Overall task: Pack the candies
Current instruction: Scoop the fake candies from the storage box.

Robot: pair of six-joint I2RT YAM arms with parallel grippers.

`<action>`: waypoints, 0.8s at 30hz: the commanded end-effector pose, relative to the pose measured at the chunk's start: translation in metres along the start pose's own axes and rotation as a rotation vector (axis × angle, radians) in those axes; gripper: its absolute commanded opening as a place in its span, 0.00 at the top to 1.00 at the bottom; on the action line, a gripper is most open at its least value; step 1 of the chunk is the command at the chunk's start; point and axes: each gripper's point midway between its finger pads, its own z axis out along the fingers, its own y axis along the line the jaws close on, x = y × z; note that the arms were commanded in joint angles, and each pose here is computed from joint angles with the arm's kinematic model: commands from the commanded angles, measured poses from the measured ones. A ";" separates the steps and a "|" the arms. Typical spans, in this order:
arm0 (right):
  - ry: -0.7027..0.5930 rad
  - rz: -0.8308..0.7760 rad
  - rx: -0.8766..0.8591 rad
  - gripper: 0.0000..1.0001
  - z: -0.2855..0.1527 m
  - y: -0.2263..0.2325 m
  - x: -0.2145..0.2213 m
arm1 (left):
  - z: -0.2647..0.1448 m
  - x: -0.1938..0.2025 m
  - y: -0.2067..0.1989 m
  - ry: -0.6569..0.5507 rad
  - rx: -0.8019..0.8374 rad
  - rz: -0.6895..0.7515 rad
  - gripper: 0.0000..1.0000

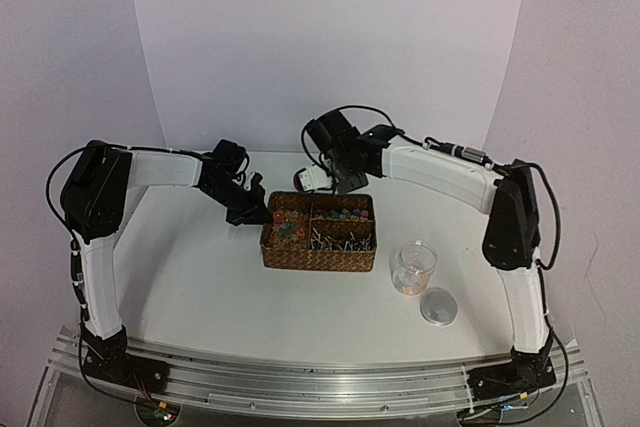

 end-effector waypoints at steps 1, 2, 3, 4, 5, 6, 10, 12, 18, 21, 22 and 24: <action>0.028 -0.007 0.141 1.00 -0.008 -0.040 -0.019 | 0.005 0.012 0.017 0.038 -0.048 -0.021 1.00; 0.026 -0.028 0.140 1.00 -0.006 -0.038 -0.025 | 0.005 0.013 0.017 0.038 -0.052 -0.022 1.00; 0.031 -0.054 0.135 1.00 -0.004 -0.034 -0.029 | 0.005 0.012 0.017 0.037 -0.061 -0.022 1.00; 0.043 -0.080 0.123 1.00 0.000 -0.027 -0.032 | 0.004 0.011 0.016 0.035 -0.068 -0.021 1.00; 0.054 -0.101 0.109 1.00 0.005 -0.018 -0.034 | 0.002 0.010 0.016 0.030 -0.077 -0.020 1.00; 0.063 -0.119 0.097 1.00 0.008 -0.012 -0.034 | 0.000 0.009 0.015 0.026 -0.089 -0.020 1.00; 0.060 -0.179 0.078 1.00 0.013 0.004 -0.046 | -0.005 0.004 0.015 0.009 -0.131 -0.024 0.98; 0.052 -0.205 0.069 1.00 0.015 0.010 -0.053 | -0.007 0.005 0.016 0.009 -0.151 -0.031 0.97; 0.024 -0.304 0.002 1.00 0.029 0.045 -0.067 | -0.014 0.001 0.011 -0.006 -0.161 -0.040 0.88; -0.019 -0.337 -0.012 1.00 0.032 0.055 -0.083 | -0.017 -0.003 0.007 -0.016 -0.160 -0.033 0.86; -0.026 -0.343 -0.017 1.00 0.033 0.058 -0.086 | -0.019 -0.005 0.006 -0.021 -0.165 -0.026 0.85; -0.039 -0.356 -0.028 1.00 0.034 0.064 -0.090 | -0.023 -0.009 0.006 -0.034 -0.178 -0.013 0.83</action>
